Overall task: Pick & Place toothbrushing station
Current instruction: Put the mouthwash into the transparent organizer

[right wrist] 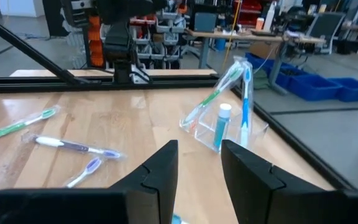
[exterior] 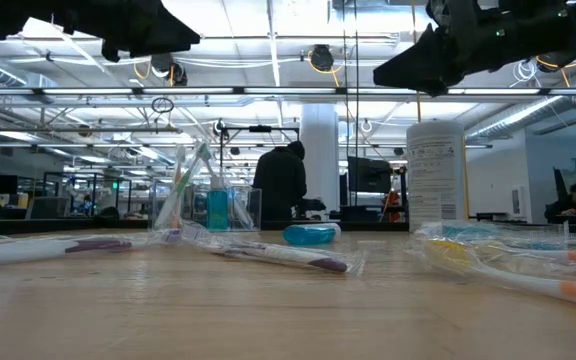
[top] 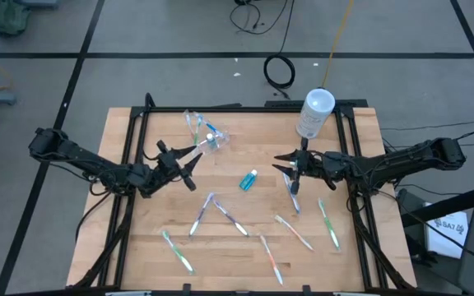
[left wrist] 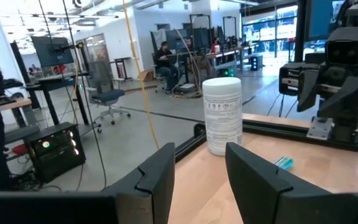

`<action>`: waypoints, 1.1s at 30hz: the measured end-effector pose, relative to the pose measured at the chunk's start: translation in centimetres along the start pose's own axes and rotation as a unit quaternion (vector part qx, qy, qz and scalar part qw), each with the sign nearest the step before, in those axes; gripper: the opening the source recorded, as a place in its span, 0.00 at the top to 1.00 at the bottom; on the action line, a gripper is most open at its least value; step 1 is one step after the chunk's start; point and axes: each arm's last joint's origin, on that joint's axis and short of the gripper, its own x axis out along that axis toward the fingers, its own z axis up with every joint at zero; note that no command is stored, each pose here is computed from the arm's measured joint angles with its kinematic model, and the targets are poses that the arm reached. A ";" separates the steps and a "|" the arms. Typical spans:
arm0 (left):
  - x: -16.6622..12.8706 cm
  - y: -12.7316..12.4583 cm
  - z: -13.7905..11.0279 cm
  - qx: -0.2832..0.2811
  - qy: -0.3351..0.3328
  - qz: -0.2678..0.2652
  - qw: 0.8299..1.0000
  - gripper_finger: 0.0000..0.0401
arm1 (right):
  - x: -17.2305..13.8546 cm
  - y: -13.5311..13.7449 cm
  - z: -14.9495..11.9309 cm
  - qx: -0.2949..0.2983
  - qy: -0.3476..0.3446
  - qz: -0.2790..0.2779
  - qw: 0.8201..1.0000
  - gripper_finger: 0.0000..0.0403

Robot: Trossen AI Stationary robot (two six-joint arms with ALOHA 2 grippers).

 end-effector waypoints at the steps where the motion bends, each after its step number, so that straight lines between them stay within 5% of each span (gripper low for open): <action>1: 0.1 0.1 0.0 0.000 -0.002 0.002 1.000 0.63 | 0.0 0.0 -0.1 0.003 0.004 0.000 1.000 0.72; 10: 1.0 1.0 0.1 0.000 -0.008 0.033 0.999 0.63 | 0.0 0.0 -0.9 0.036 0.047 -0.002 0.998 0.72; 18: 2.0 1.6 0.1 0.000 -0.020 -0.009 1.000 0.63 | -0.1 0.0 -1.7 0.068 0.083 -0.007 0.994 0.72; 27: 2.4 1.2 -0.3 0.009 -0.029 -0.136 0.990 0.63 | -0.1 0.0 -2.1 0.069 0.101 -0.009 0.992 0.72; 33: 2.4 0.7 -1.9 -0.023 0.049 -0.281 0.958 0.63 | 0.9 0.0 -3.2 0.056 0.130 -0.017 0.990 0.72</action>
